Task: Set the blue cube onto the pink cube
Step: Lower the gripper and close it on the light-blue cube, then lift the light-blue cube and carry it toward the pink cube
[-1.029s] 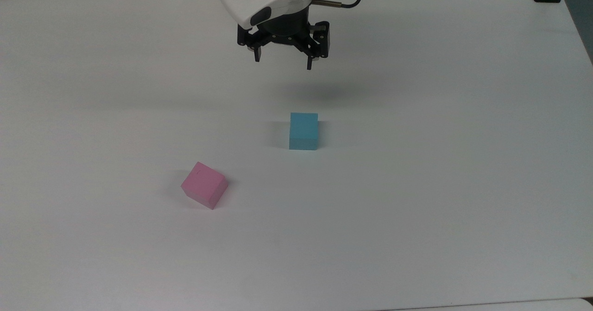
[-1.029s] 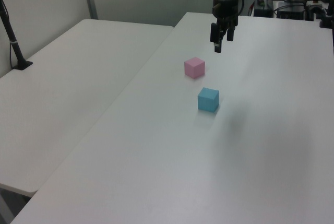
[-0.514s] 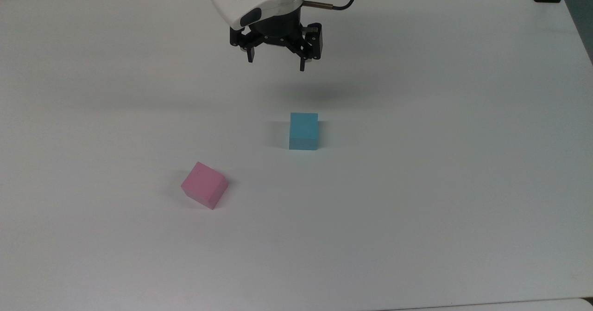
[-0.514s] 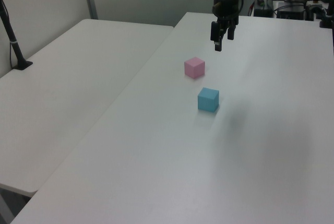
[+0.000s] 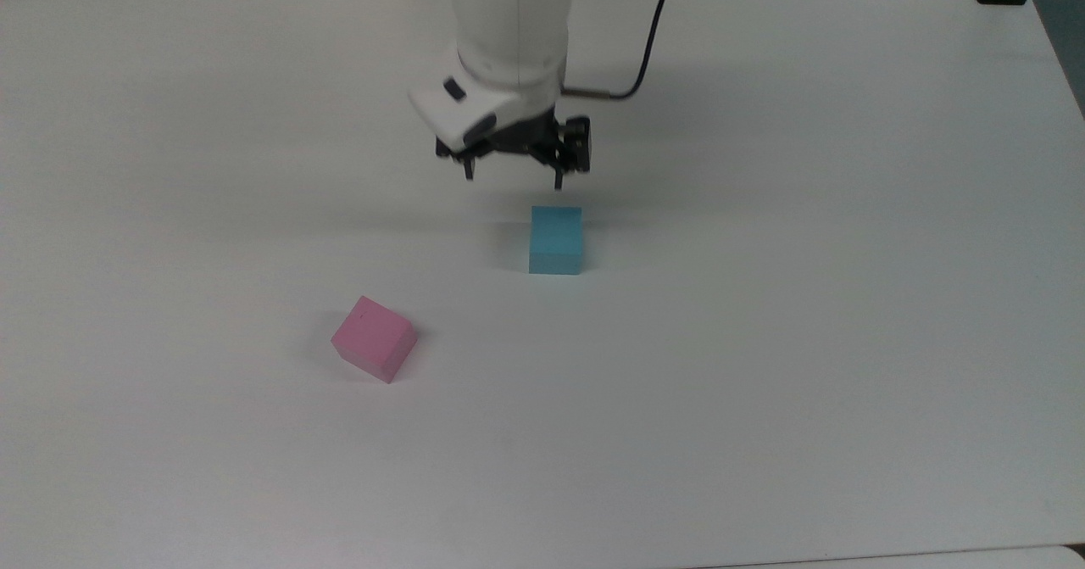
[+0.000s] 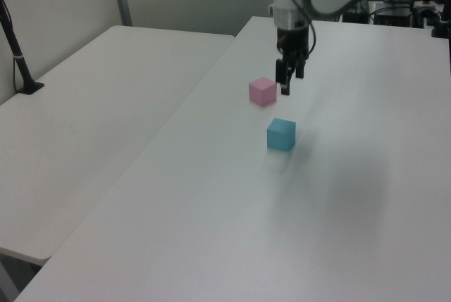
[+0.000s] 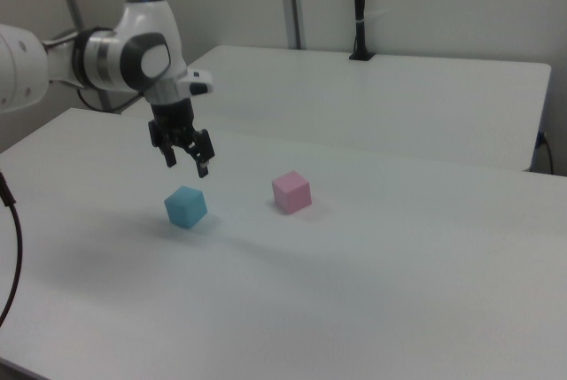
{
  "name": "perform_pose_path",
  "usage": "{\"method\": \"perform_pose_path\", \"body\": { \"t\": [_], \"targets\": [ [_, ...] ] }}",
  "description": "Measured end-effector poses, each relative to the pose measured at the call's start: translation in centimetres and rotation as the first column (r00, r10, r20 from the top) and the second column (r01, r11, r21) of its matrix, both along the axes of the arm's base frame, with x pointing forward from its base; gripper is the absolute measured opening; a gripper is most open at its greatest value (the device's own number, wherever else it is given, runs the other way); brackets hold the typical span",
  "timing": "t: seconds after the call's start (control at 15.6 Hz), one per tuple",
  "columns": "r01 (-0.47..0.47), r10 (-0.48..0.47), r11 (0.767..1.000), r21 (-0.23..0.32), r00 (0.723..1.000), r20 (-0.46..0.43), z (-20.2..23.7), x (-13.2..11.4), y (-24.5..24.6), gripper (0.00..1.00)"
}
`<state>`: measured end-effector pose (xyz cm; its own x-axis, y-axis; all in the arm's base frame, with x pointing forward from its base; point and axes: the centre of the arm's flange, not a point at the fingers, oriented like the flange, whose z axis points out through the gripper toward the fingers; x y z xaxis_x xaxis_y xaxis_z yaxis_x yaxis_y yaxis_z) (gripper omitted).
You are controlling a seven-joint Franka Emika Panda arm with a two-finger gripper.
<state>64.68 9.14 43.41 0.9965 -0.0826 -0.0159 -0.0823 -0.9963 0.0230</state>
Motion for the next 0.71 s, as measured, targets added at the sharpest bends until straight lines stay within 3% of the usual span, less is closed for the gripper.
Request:
{"method": "perform_pose_path", "body": {
  "t": [0.32,0.71],
  "targets": [
    [-0.017,0.017,1.0,0.002,1.0,0.016,-5.4,1.6,2.5,1.0],
    [-0.047,0.047,0.999,-0.006,0.999,-0.02,-8.3,1.0,4.6,1.0]
  ]
}}
